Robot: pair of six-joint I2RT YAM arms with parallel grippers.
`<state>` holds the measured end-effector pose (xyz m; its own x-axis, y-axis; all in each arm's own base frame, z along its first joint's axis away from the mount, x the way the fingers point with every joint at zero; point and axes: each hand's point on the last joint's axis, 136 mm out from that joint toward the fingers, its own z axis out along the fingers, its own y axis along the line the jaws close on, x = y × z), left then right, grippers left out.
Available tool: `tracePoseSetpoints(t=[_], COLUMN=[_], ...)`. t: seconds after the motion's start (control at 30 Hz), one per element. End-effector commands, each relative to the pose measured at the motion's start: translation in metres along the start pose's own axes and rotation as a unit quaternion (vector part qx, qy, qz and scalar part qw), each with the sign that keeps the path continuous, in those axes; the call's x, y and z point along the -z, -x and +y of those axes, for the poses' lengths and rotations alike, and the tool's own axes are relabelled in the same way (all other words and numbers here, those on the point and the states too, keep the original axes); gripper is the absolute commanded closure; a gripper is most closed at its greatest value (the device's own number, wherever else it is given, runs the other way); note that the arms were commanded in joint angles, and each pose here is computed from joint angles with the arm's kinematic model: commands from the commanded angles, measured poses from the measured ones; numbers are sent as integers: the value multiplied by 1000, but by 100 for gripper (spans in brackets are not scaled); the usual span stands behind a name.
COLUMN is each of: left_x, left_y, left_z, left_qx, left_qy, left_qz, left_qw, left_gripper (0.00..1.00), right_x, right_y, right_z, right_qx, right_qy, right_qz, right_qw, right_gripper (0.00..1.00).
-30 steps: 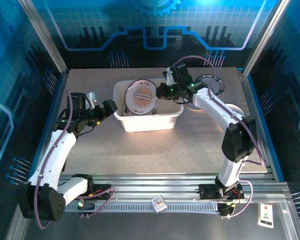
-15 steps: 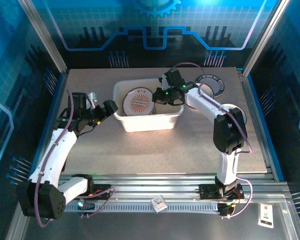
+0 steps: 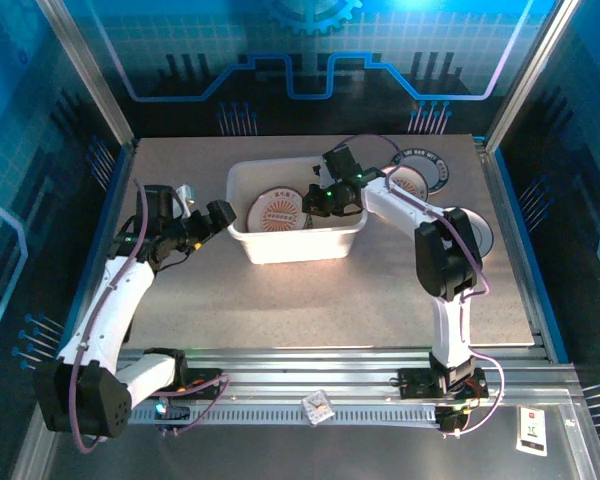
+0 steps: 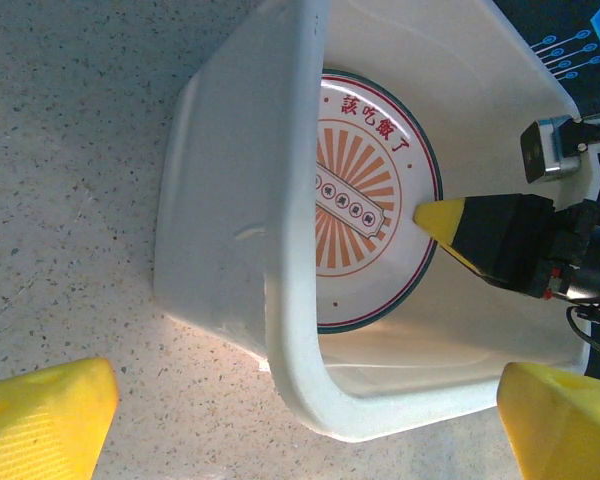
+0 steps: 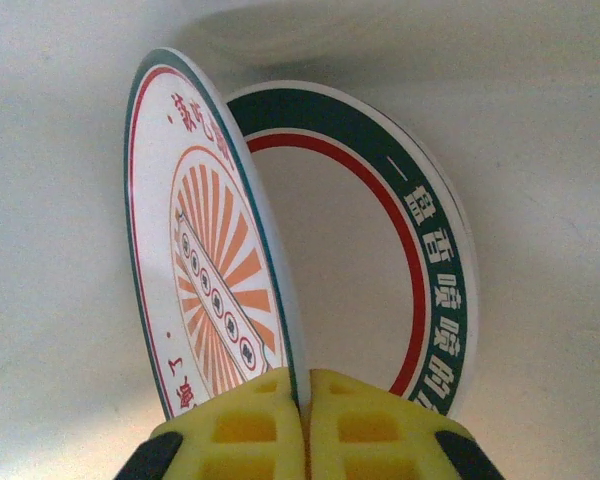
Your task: Place the plates into the plastic bin on the countertop
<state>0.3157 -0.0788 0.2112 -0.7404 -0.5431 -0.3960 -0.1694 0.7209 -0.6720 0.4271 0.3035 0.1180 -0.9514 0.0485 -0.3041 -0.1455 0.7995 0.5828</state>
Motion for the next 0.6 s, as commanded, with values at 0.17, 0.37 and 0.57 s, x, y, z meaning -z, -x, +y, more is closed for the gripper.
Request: tracePoseSetpoints(t=[0.17, 0.37, 0.57], left_x=[5, 8, 17], left_y=[3, 4, 5], left_z=[-7, -10, -16], left_qx=[-11, -14, -26], left_qy=[-5, -6, -12], left_qz=[1, -1, -5], left_qw=[1000, 1000, 1000], left_gripper=[1, 1, 1], right_x=[1, 10, 25], right_y=[4, 8, 12], right_z=[10, 11, 17], right_qx=[15, 20, 29], right_qy=[0, -10, -15], right_qz=[-4, -15, -26], right_qw=[1000, 1000, 999], right_gripper=[79, 54, 36])
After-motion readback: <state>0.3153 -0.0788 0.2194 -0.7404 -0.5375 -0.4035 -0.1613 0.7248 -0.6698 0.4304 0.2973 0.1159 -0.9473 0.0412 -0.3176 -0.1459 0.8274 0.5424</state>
